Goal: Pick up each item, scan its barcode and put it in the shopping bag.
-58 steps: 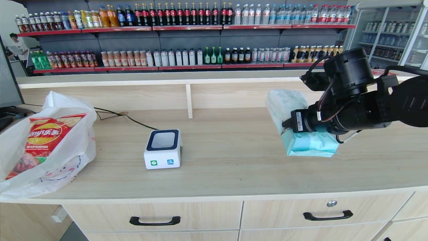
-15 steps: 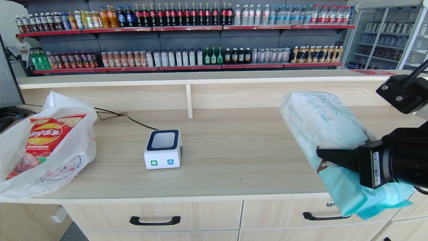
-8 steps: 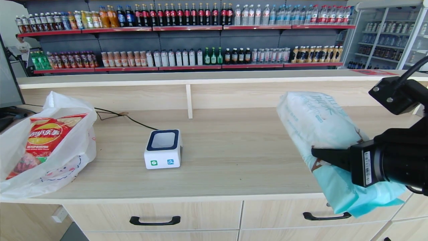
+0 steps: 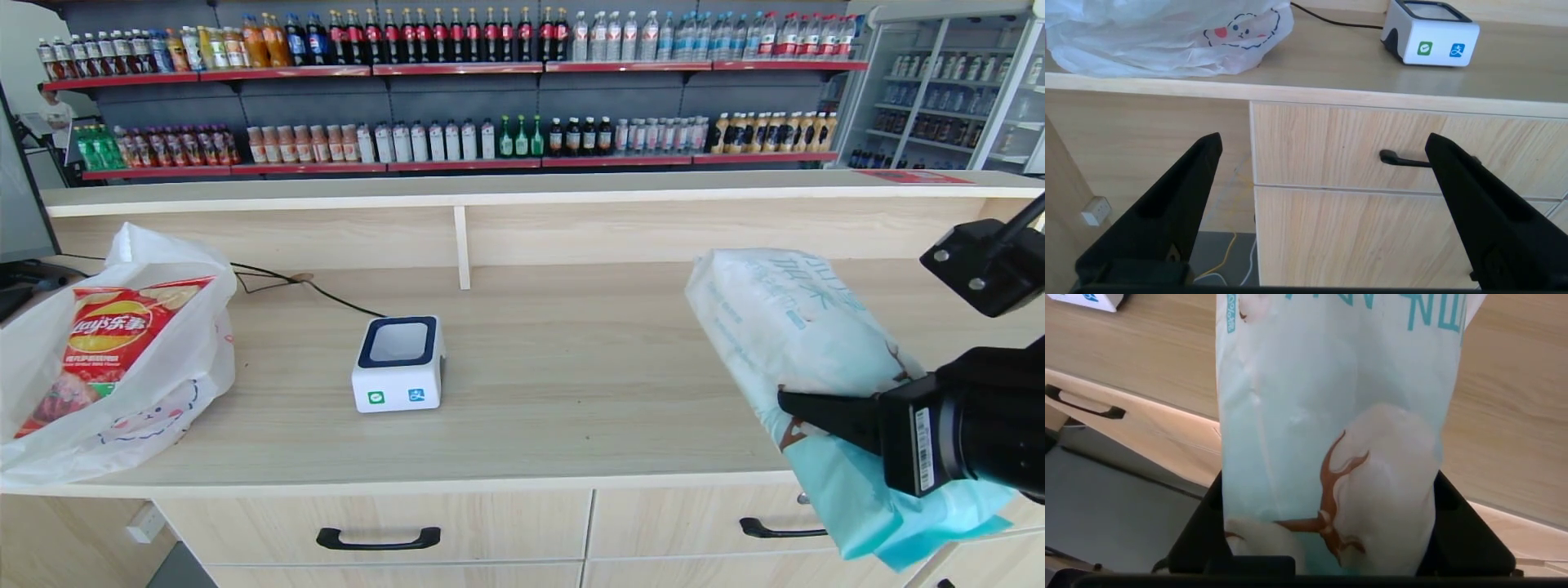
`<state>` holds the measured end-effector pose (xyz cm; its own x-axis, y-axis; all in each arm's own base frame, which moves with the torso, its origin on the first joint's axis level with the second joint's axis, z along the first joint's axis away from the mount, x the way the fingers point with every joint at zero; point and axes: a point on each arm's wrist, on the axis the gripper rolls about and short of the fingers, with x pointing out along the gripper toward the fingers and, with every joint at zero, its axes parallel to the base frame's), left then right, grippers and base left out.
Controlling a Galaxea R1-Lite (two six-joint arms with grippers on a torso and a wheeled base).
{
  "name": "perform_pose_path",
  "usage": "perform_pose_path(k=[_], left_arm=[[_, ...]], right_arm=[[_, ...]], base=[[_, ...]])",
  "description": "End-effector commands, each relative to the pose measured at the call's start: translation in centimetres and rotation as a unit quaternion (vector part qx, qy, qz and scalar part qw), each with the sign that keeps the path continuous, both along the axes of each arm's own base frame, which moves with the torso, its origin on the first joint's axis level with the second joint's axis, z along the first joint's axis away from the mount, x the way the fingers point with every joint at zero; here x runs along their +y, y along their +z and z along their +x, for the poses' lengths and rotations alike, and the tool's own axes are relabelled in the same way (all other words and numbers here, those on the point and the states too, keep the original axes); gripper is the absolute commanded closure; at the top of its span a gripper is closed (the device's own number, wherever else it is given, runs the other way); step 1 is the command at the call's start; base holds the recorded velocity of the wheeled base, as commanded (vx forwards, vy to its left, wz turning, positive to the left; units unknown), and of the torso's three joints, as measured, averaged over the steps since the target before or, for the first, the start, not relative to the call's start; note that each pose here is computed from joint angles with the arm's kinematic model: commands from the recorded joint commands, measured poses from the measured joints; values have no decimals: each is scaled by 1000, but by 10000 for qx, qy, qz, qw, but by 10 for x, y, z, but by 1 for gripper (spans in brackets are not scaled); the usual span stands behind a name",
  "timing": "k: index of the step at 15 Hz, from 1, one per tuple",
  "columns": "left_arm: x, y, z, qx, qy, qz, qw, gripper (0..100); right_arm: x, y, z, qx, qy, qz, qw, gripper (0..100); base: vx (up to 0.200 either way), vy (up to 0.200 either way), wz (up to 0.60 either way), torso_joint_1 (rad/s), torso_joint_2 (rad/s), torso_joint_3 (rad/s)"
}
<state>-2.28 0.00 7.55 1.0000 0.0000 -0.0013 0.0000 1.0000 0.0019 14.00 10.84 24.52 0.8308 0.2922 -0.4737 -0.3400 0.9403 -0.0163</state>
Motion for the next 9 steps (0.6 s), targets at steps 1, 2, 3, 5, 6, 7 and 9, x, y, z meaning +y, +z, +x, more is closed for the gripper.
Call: perform_pose_path(k=[1, 2, 3, 5, 6, 7, 9], left_arm=[[0, 0, 0, 1, 0, -2, 10000, 0], [0, 0, 0, 1, 0, 6, 10000, 0], [0, 0, 0, -6, 0, 6, 10000, 0], [0, 0, 0, -6, 0, -2, 10000, 0], [0, 0, 0, 1, 0, -2, 10000, 0], [0, 0, 0, -6, 0, 6, 10000, 0], [0, 0, 0, -6, 0, 6, 10000, 0]], right_arm=[[-4, 3, -11, -90, 118, 103, 9998, 100], [-7, 5, -14, -126, 132, 182, 9997, 100], [-8, 3, -16, -105, 165, 232, 9995, 100], [-9, -7, -20, -64, 386, 529, 9978, 100], [-4, -10, -16, -182, 681, 863, 9938, 100], [4, -14, -10, -271, 979, 1241, 9871, 100], [15, -34, 0, -209, 1103, 2007, 9732, 100]], base=[[0, 0, 0, 0, 0, 0], [0, 0, 0, 0, 0, 0], [0, 0, 0, 0, 0, 0], [0, 0, 0, 0, 0, 0], [0, 0, 0, 0, 0, 0], [0, 0, 0, 0, 0, 0], [0, 0, 0, 0, 0, 0]])
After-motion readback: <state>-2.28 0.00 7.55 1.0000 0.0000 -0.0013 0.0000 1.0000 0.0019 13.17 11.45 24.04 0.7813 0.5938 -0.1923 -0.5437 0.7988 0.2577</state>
